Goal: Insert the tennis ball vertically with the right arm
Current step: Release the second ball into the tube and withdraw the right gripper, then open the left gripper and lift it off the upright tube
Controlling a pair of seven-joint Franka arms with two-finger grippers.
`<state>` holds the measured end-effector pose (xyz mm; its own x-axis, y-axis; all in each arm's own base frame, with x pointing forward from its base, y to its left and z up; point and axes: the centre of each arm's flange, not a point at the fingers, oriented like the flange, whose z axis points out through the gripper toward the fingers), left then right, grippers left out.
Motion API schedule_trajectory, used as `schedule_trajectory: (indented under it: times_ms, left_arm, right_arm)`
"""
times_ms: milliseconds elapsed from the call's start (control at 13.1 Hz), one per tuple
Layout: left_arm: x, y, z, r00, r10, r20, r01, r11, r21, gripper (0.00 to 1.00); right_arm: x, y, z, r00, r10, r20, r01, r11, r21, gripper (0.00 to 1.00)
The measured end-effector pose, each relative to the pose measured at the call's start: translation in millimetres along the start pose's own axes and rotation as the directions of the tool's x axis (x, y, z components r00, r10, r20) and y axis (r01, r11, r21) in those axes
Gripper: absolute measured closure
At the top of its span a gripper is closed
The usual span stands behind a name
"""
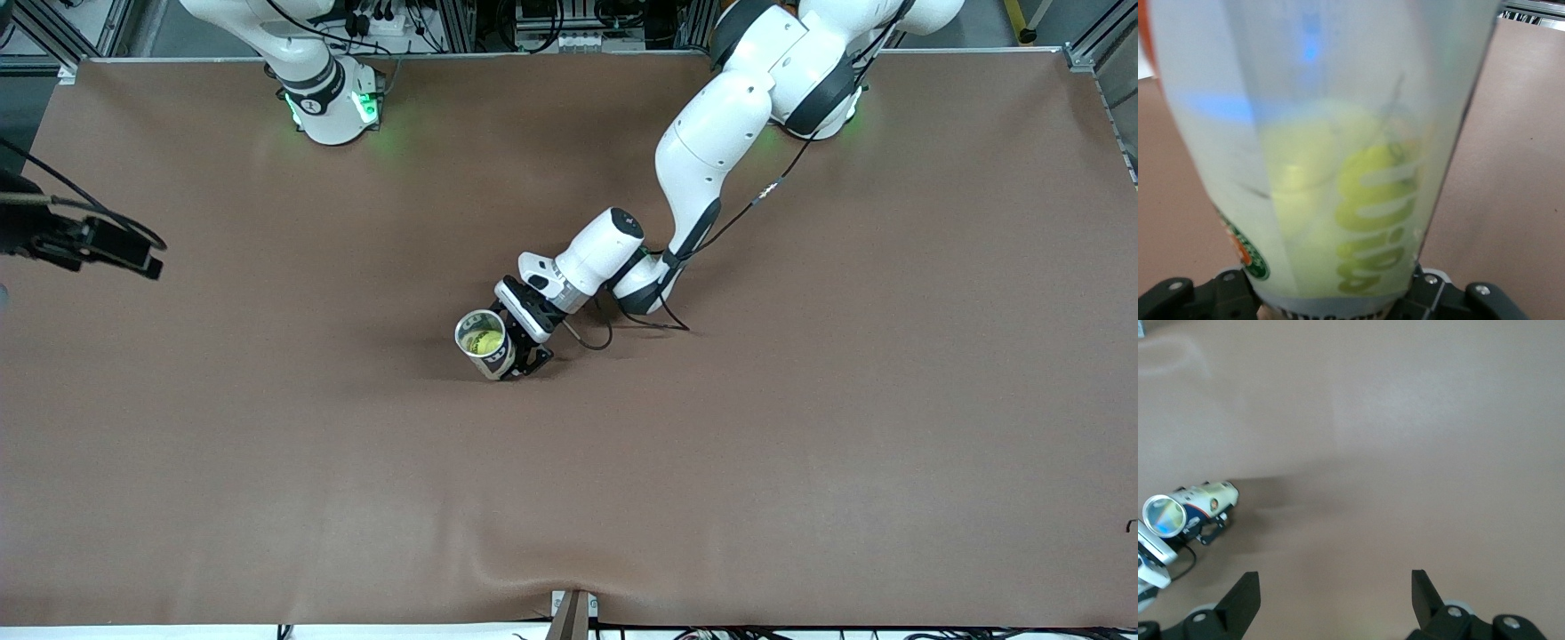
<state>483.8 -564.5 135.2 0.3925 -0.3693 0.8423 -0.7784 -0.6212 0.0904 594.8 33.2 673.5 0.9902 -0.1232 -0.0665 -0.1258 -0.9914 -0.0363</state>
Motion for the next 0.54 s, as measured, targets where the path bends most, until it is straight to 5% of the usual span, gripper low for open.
schedule_trajectory:
  times_ms: [306, 536]
  left_arm:
    - [0, 0, 0, 1.0, 0.0, 0.0, 0.0, 1.0, 0.0, 0.22]
    - [0, -1, 0, 1.0, 0.0, -0.001, 0.0, 1.0, 0.001, 0.1]
  right_arm:
    - [-42, 15, -2, 0.999, -0.01, -0.039, 0.009, 0.999, -0.034, 0.0]
    - [-64, 24, 9, 0.997, -0.066, -0.028, 0.064, 0.995, -0.075, 0.0]
